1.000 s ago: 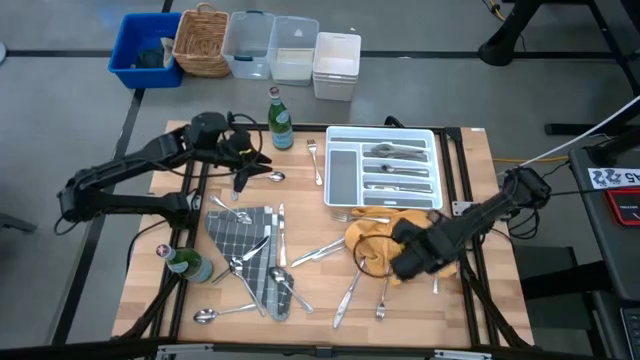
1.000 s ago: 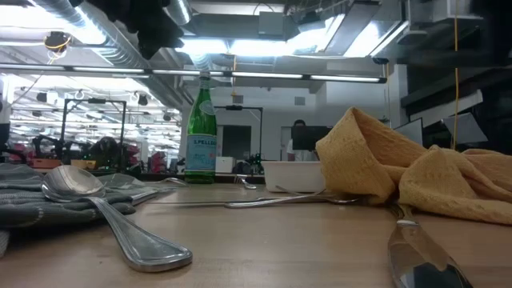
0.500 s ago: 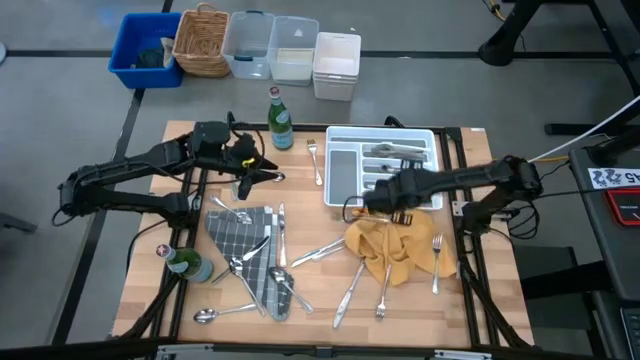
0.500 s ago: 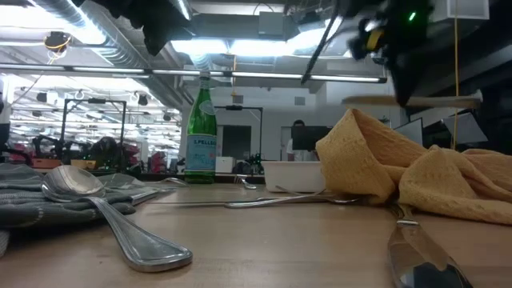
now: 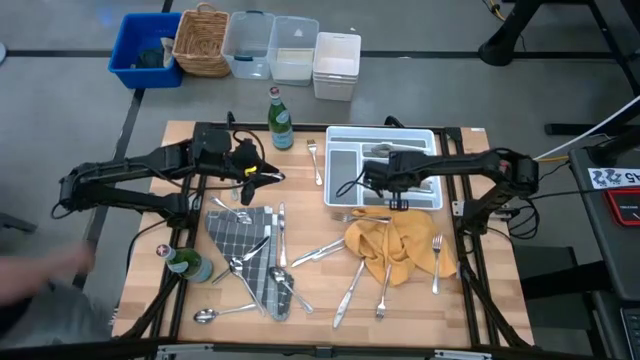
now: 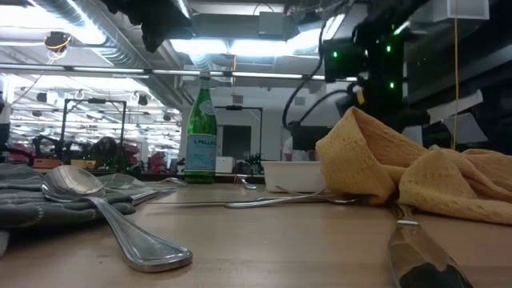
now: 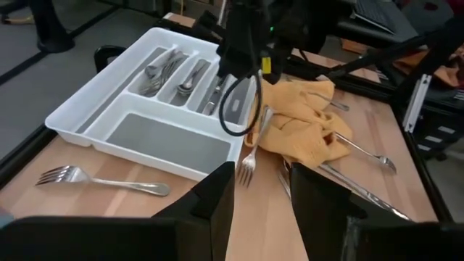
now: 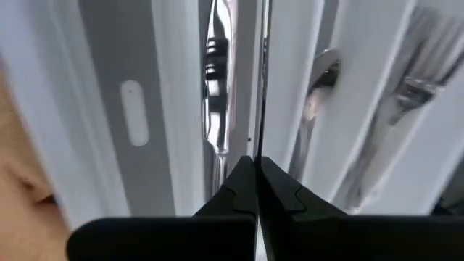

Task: Sort silverware
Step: Put the silver knife into the cutlery tray, then put the silver spoon into the cutlery tray

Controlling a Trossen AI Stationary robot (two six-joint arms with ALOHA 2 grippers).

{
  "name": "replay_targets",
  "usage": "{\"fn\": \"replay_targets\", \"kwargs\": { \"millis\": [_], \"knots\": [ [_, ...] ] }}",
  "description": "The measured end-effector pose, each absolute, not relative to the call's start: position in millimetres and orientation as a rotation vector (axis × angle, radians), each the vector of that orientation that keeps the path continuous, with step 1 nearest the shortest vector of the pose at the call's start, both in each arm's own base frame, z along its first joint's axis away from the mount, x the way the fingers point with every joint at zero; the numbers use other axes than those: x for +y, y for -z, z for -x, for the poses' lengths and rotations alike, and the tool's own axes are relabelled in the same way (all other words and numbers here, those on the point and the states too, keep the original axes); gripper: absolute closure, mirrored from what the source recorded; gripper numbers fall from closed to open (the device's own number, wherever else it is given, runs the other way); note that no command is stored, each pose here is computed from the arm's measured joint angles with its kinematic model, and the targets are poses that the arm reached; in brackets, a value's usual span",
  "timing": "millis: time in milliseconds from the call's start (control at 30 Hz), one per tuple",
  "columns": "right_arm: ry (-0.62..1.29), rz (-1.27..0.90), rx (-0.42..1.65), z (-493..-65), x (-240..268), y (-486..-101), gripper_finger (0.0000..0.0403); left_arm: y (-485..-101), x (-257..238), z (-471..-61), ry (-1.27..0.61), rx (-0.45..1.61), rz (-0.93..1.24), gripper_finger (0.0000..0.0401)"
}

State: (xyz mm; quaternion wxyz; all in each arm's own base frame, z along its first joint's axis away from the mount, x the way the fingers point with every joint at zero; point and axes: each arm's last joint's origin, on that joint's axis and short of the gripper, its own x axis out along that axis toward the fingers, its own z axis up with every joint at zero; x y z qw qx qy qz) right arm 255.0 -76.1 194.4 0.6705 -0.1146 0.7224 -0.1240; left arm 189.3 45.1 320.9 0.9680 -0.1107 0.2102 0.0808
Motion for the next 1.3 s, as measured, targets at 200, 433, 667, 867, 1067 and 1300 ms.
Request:
{"fn": "replay_targets", "kwargs": {
  "millis": [200,433,667,867,1067,1300],
  "knots": [
    [0.226,0.222,1.645,-242,-90,-174,0.0402,-320,46,-189,-0.237,0.427,0.275,0.0278],
    [0.181,0.193,1.630,-236,-92,-160,0.0385,-316,46,-187,-0.276,0.464,0.344,0.0278],
    [0.204,0.210,1.579,-241,-93,-160,0.0375,-311,46,-184,-0.289,0.526,0.364,0.0278],
    [0.240,0.236,1.539,-245,-95,-160,0.0373,-311,46,-184,-0.289,0.524,0.364,0.0278],
    [0.246,0.241,1.543,-244,-95,-160,0.0373,-311,46,-184,-0.318,0.512,0.465,0.0278],
    [0.312,0.288,1.561,-244,-97,-161,0.0373,-303,42,-179,-0.324,0.595,0.584,0.0278]
  ]
}}
